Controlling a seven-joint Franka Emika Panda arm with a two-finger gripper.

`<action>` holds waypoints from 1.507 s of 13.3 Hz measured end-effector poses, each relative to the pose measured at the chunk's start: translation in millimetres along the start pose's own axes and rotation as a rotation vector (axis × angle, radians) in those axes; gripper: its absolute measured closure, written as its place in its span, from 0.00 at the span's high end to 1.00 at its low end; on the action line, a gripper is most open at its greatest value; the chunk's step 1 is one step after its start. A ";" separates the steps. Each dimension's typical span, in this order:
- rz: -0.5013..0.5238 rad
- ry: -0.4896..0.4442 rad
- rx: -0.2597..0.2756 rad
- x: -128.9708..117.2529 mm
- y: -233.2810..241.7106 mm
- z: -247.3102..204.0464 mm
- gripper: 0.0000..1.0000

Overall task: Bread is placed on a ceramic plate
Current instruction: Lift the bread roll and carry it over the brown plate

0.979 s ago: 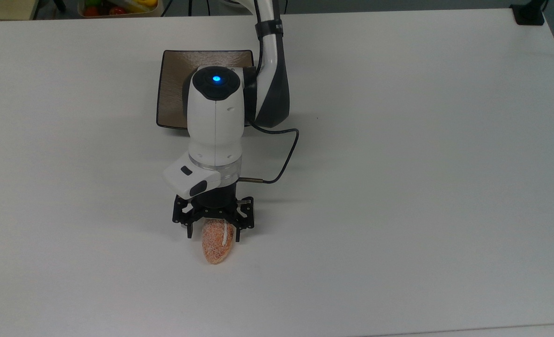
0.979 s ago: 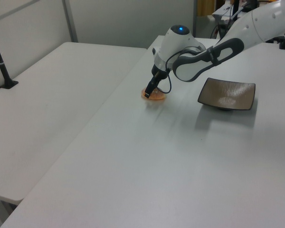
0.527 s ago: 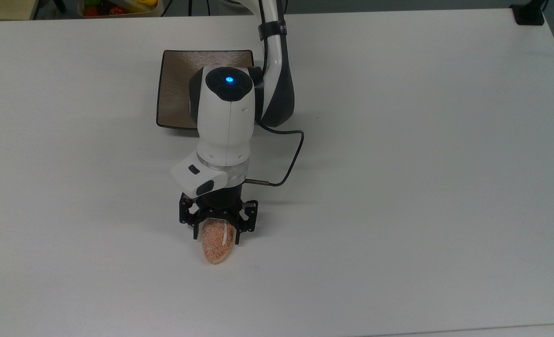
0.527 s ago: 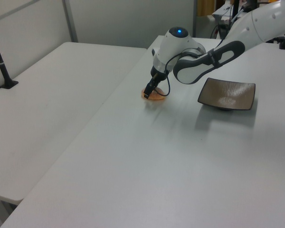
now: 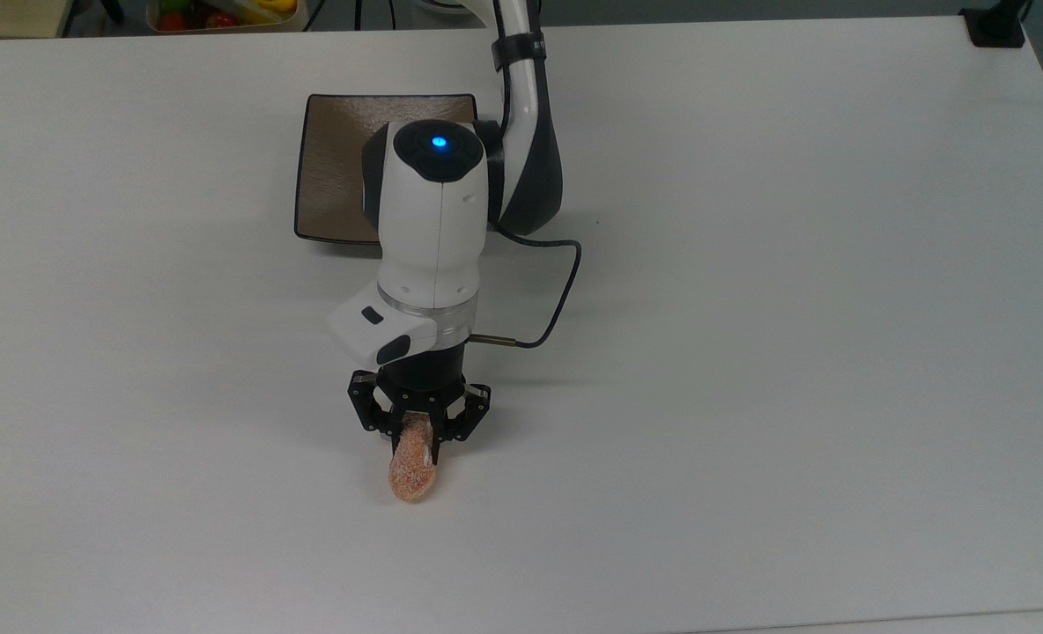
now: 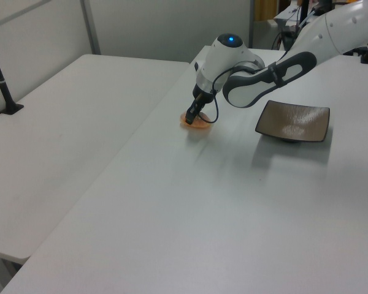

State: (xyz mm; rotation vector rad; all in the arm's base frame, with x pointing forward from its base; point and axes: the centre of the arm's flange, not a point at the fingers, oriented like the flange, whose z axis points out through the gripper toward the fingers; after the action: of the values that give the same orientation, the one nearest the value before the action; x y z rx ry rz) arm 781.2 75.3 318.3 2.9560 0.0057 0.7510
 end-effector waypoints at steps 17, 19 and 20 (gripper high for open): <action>0.154 -0.119 0.064 5.4 53.6 -298.3 0.36; 0.152 -0.134 0.070 -14.9 55.7 -315.7 0.36; 0.148 -0.142 0.073 -24.2 54.9 -320.5 0.36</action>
State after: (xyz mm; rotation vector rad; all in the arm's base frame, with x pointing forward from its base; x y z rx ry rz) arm 606.2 48.2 592.1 3.0989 -0.2018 0.5662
